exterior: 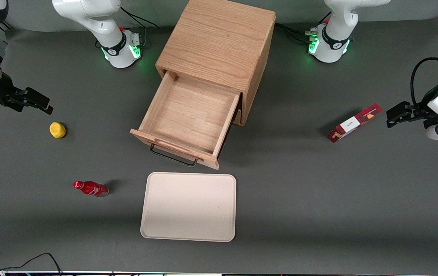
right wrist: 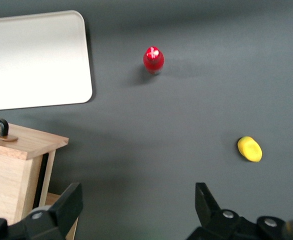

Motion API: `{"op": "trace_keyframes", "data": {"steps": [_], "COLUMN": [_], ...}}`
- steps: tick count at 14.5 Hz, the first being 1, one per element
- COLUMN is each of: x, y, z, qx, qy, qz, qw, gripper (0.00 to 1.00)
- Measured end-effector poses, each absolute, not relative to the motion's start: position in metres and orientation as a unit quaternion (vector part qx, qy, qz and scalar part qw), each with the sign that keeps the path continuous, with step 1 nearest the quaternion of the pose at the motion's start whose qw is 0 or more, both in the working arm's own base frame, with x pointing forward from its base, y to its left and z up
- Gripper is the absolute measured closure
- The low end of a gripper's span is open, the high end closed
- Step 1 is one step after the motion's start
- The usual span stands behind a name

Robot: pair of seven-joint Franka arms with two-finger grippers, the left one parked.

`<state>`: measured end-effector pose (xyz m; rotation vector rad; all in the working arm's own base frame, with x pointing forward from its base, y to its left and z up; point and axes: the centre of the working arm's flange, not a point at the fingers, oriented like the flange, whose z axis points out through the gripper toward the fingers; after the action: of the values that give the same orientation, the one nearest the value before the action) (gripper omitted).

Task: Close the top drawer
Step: 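Move the right gripper toward the open drawer's front panel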

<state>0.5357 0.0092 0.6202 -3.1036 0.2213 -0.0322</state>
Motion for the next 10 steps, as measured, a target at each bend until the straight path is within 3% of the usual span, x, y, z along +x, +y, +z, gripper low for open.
{"op": "trace_keyframes", "data": {"steps": [10], "x": [0.564], "y": [0.025], "z": [0.610], "qx": [-0.999], "qy": [0.049], "qz": [0.000], "qw": [0.022], "gripper": [0.00]}}
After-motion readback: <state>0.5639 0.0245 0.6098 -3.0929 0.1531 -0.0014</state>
